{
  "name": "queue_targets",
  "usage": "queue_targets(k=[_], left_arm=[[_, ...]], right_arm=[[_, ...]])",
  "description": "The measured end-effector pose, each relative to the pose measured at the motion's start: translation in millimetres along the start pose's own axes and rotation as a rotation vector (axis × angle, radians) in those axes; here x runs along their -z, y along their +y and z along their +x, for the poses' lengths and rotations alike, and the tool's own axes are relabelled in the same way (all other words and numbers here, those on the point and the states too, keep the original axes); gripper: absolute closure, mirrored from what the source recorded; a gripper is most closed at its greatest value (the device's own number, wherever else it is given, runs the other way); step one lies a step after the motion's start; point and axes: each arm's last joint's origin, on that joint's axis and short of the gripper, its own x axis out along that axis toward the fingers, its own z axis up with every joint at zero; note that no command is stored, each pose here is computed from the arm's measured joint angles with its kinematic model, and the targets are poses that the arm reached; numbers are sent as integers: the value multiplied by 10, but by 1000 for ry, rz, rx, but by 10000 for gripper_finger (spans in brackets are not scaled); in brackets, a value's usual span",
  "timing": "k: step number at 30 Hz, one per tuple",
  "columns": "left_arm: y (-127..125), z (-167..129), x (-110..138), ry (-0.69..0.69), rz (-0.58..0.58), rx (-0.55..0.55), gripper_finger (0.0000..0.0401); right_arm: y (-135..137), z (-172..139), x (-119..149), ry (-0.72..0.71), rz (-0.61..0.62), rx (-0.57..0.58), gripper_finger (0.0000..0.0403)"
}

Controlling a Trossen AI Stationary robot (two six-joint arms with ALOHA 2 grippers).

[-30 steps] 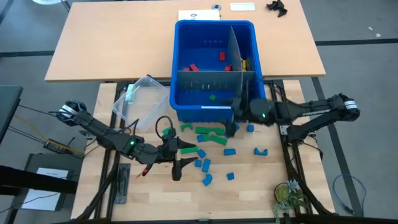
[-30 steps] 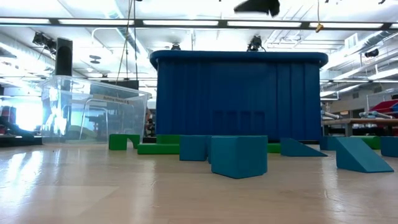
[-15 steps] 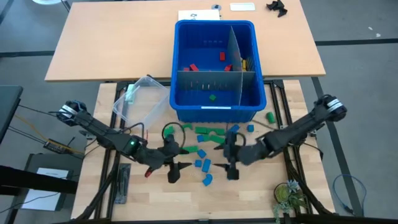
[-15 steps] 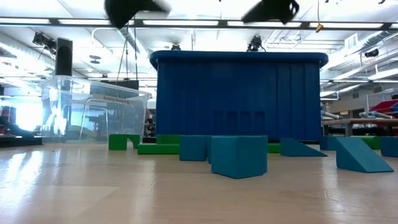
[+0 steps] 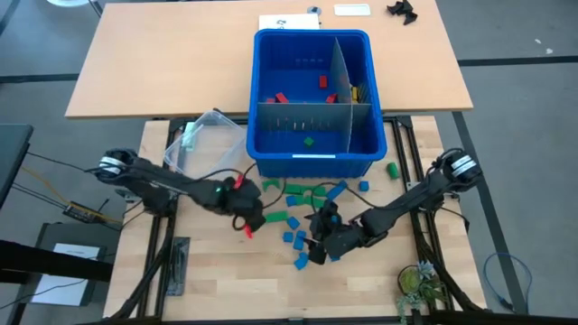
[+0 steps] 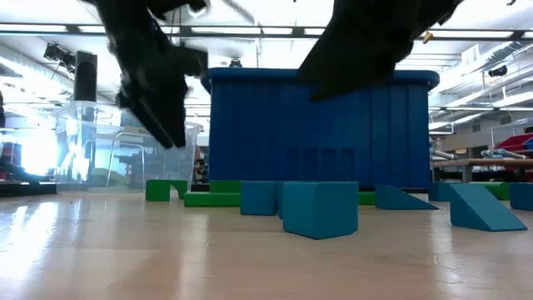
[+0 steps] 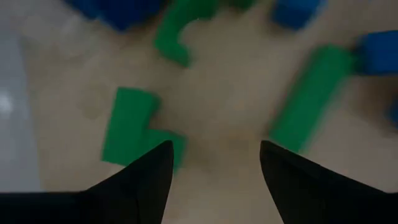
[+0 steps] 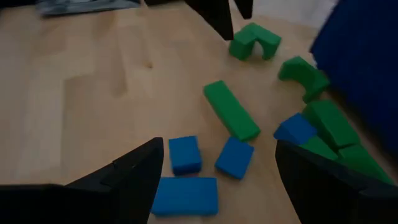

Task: Sort blocks
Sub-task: Put the green block into the blue bin

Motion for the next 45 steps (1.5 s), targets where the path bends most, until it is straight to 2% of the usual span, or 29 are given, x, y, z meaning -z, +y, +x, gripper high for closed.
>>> queue_targets(k=[6,14,22,27,30,39,45], left_arm=[[113,305,-89,35,-38,-135,153],[224,466,-160,40,105,-242,153],[207,764,-131,129,155,-246,158],[172,813,-128,153,186,-205,210],[142,770,-148,159,197,-193,263],[-234,350,-260,135,322,-76,265],[-503,-183,-386,58,442,-111,265]], right_arm=[[3,95,270,12,81,39,97],[39,79,314,0,80,19,97],[40,78,326,18,93,9,97],[36,75,338,26,95,14,97],[36,75,338,26,96,15,97],[35,75,336,22,97,19,97],[45,62,342,10,94,29,97]])
